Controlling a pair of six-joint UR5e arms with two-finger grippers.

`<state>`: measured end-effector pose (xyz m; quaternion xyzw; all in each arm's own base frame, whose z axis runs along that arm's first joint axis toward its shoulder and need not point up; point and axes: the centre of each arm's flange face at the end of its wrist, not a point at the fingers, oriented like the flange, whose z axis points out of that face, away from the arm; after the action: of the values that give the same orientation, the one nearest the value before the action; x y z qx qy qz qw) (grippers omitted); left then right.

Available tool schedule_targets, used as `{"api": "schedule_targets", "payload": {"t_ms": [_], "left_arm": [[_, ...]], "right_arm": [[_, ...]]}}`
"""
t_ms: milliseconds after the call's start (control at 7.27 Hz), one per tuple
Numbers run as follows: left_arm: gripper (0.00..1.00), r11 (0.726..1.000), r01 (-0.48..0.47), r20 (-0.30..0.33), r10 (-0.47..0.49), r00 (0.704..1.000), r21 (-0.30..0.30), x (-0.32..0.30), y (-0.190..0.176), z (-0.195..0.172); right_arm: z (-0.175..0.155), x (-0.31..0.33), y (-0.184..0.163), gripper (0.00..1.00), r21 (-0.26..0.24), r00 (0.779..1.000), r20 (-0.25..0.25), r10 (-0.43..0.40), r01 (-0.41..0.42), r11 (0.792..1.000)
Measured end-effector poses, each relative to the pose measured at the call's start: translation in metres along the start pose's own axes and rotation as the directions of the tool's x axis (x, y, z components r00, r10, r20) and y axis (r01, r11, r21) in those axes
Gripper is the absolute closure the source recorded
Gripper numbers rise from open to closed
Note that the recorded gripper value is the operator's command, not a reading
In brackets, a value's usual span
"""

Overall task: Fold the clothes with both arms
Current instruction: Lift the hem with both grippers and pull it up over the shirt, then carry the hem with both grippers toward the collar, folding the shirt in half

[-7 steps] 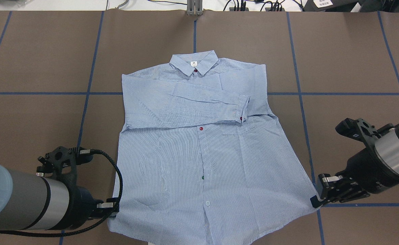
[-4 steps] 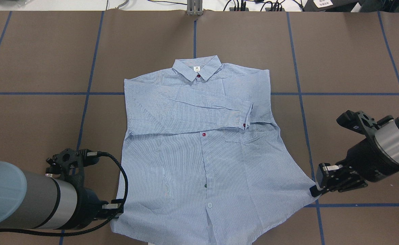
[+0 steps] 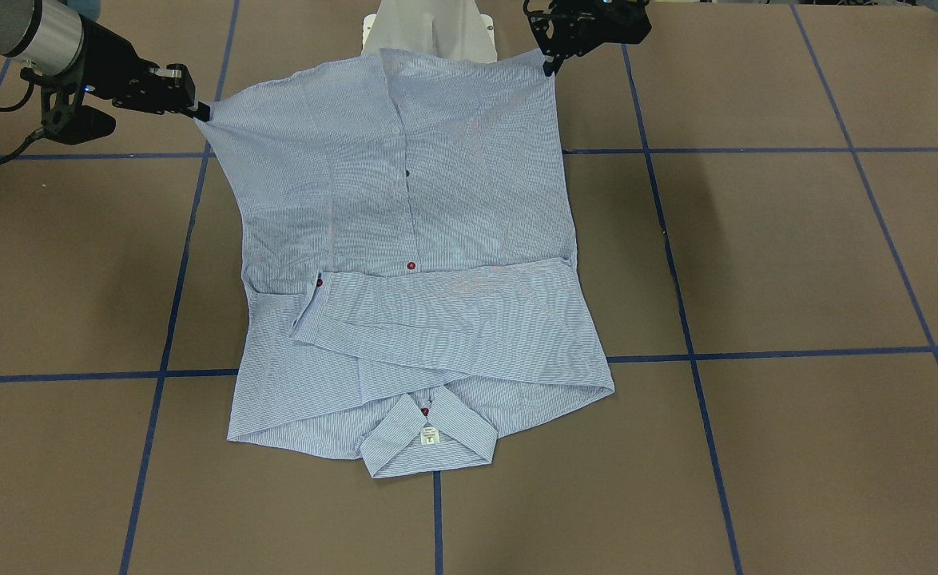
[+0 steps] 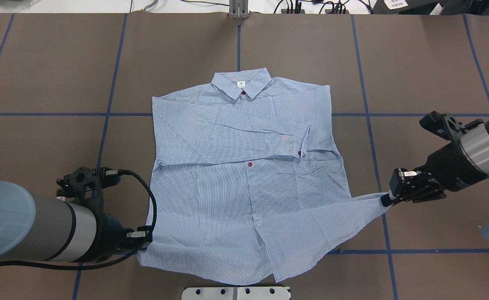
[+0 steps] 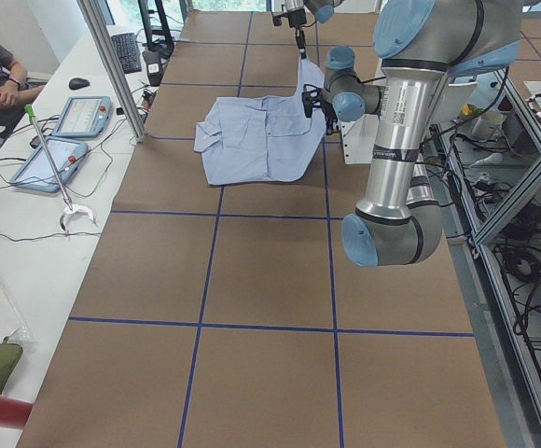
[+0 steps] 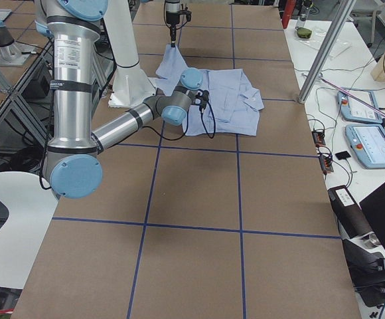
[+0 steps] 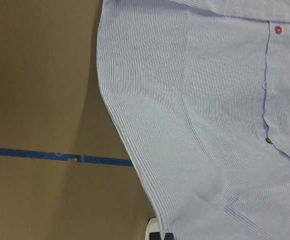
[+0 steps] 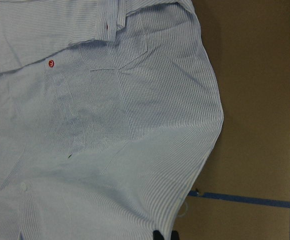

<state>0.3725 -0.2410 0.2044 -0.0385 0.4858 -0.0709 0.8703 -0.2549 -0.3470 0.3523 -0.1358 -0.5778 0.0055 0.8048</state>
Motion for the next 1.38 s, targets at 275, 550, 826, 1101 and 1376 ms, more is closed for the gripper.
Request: {"api": "schedule_targets", "payload": {"t_ms": [275, 550, 826, 1101, 1376], "left_arm": [[1.0, 0.999, 0.021, -0.014, -0.021, 1.0, 0.033, 0.0, -0.02, 0.004], [1.0, 0.996, 0.047, -0.015, -0.046, 0.999, 0.07, 0.005, -0.046, 0.015], [1.0, 0.99, 0.068, -0.022, -0.066, 0.998, 0.123, 0.002, -0.082, 0.02], [1.0, 0.983, 0.06, -0.016, -0.058, 0.998, 0.176, -0.006, -0.116, 0.019], [1.0, 0.973, 0.071, -0.026, -0.067, 0.997, 0.22, 0.003, -0.149, 0.018]], "right_arm": [[-0.002, -0.003, -0.019, 1.0, 0.025, 1.0, 0.007, 0.007, -0.007, 1.0], [-0.002, -0.012, -0.045, 1.0, 0.05, 1.0, 0.012, 0.016, -0.016, 0.999], [-0.007, -0.02, -0.08, 1.0, 0.088, 0.999, 0.02, 0.032, -0.034, 0.996], [-0.018, -0.03, -0.124, 1.0, 0.135, 0.998, 0.03, 0.053, -0.057, 0.989], [-0.028, -0.05, -0.171, 1.0, 0.172, 0.997, 0.039, 0.067, -0.072, 0.982]]}}
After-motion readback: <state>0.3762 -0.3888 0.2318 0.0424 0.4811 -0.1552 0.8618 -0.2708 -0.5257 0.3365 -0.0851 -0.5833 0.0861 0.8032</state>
